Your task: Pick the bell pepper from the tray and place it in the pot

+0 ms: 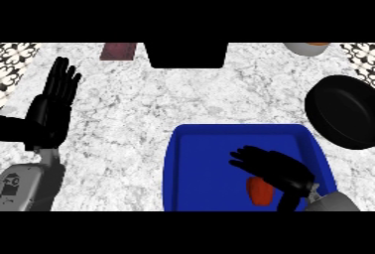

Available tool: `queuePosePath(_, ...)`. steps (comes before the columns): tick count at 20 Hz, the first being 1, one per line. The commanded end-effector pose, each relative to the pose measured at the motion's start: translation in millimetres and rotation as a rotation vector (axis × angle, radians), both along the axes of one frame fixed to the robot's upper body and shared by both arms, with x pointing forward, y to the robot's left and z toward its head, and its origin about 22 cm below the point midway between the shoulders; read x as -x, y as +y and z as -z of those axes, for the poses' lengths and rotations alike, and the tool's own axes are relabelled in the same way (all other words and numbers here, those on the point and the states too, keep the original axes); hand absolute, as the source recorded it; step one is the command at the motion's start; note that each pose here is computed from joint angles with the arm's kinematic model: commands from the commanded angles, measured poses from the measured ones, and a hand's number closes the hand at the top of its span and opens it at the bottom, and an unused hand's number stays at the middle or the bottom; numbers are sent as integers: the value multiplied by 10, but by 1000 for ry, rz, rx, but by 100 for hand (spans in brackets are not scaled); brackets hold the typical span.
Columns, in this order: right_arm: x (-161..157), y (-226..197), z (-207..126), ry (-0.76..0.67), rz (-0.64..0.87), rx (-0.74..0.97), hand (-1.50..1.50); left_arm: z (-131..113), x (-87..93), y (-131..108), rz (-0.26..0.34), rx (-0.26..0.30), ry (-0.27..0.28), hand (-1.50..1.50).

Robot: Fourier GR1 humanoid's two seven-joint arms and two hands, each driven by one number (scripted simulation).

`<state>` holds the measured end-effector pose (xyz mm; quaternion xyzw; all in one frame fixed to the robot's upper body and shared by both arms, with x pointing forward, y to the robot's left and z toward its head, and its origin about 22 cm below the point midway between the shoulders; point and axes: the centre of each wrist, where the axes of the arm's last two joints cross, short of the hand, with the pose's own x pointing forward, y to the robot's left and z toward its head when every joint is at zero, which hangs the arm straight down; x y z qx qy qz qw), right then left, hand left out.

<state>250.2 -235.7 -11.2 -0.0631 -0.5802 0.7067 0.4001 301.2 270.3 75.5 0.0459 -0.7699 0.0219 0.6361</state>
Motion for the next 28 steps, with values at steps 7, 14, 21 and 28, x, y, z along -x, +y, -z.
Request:
queuePosePath(7, -28, 156, 187, 30, -170, -2, 150, -143, 24, 55, 3, 5, -2, 0)
queuePosePath(14, 57, 249, 388, -66, -203, -61, 150, -98, 26, 1, -8, -5, -1, 0)
queuePosePath(21, 208, 277, 246, -226, -126, -64, 150, -43, -12, 22, -13, -9, 2, 0)
queuePosePath(28, -306, 1052, -276, -268, 519, -54, 150, -41, -26, -32, 20, -4, 0, 0)
